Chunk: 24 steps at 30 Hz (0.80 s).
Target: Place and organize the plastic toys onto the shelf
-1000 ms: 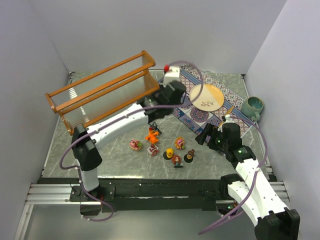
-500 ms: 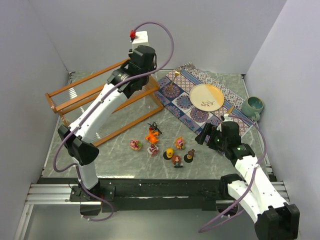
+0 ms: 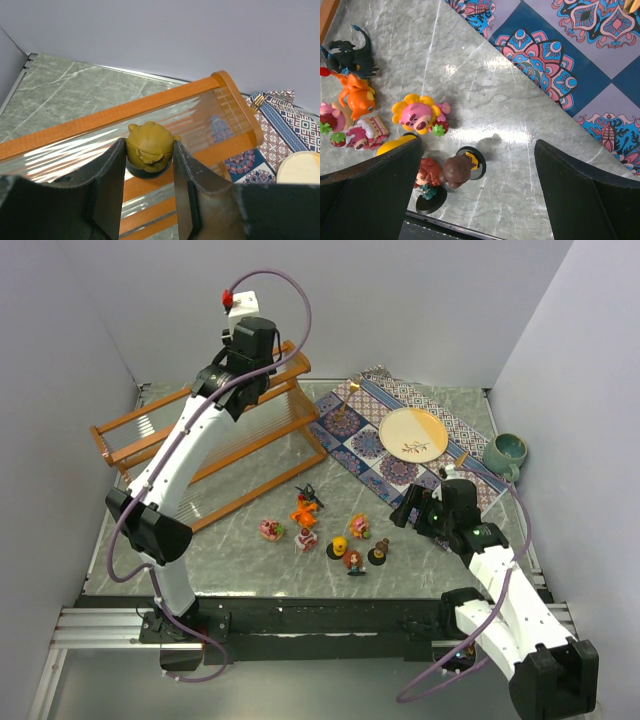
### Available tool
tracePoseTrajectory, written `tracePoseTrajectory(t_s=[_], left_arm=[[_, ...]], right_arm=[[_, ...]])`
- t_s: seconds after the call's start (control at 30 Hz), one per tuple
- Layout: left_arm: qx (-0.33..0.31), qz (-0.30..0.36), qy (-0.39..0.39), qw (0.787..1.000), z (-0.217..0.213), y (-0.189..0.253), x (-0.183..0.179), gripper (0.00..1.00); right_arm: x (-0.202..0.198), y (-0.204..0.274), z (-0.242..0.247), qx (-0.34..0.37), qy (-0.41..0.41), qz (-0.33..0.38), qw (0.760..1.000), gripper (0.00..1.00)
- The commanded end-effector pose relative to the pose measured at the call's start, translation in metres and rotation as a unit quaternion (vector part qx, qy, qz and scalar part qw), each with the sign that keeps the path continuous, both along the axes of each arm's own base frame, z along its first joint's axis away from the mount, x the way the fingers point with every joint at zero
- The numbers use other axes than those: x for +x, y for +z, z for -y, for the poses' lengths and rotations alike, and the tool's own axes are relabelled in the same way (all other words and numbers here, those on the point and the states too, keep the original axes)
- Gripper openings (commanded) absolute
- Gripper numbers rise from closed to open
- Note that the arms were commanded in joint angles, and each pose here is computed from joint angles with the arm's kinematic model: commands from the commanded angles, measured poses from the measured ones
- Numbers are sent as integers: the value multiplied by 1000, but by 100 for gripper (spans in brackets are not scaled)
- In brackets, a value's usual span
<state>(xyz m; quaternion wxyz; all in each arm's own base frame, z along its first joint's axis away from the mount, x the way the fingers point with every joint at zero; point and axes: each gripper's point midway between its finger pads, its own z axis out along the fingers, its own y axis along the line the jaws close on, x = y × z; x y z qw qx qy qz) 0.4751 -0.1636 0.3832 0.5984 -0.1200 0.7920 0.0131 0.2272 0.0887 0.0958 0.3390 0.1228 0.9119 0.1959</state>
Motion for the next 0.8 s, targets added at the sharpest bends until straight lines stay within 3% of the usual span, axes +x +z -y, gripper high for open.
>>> tracePoseTrajectory(t_s=[0.0,0.77], left_arm=[[-15,21,-5,1000,-5,17,4,2],[-17,-11,-15,1000,-9,-5,21,3]], right_arm=[[12,18,2,-10,3,26,1000,100],[15,14,-2,-14,24,8,1000,100]])
